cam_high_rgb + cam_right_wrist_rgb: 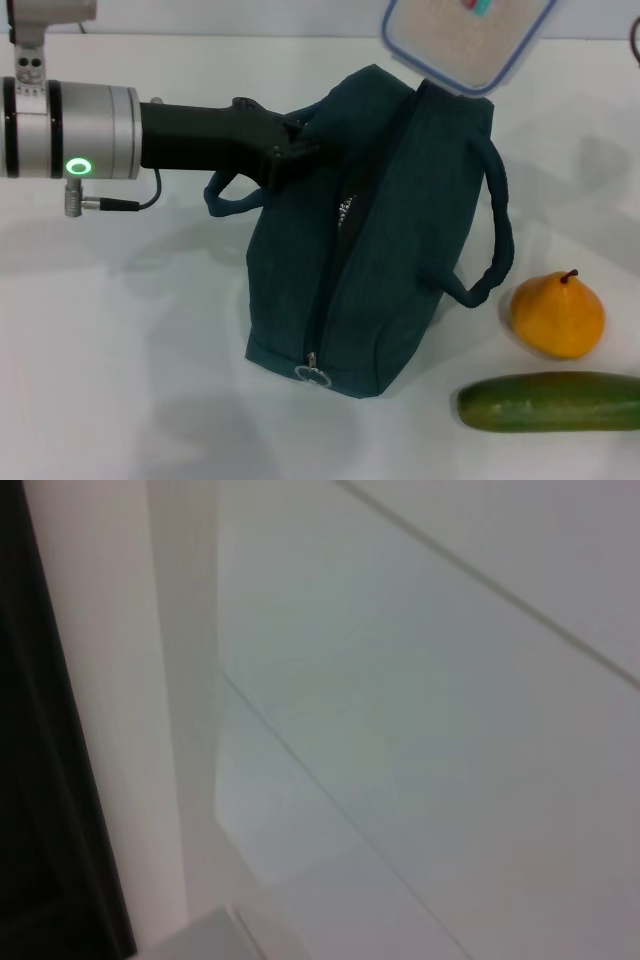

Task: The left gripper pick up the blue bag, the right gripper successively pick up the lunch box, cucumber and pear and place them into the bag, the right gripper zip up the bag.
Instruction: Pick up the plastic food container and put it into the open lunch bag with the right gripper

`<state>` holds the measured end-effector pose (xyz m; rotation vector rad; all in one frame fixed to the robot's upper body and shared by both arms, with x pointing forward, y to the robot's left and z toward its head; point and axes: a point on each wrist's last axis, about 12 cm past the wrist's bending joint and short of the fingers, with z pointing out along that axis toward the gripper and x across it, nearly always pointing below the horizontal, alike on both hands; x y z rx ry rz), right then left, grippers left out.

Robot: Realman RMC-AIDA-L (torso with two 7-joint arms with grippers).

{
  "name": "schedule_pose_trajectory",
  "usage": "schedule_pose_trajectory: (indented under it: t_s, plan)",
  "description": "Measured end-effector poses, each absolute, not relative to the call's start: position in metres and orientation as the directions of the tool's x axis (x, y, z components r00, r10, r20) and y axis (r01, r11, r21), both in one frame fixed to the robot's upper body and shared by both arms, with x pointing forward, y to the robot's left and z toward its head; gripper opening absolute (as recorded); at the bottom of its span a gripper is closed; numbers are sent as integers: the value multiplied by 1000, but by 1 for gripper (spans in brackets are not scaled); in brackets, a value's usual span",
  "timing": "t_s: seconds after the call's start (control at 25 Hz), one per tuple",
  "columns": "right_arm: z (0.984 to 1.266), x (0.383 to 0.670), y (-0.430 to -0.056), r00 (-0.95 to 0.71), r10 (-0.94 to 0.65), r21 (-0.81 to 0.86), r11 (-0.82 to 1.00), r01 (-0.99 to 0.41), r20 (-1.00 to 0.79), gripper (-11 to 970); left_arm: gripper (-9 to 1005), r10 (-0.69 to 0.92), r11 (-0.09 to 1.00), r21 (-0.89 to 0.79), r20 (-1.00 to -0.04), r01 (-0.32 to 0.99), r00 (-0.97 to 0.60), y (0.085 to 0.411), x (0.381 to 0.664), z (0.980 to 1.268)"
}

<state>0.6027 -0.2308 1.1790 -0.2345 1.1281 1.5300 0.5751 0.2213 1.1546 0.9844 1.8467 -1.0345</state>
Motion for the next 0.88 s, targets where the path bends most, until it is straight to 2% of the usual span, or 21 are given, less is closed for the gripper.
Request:
schedule_pose_trajectory:
  t_s: [0.52,0.88]
  plan:
    - [1192,620,-203,-351,587,509,122,-852,-730,88,44,265,333,-280,-888,900,-375,210,576,1157]
    - [1171,606,-203,-396,532,532,126,-837,-749,87,43,241,365,-272,-896,890,-373,210,583,1158]
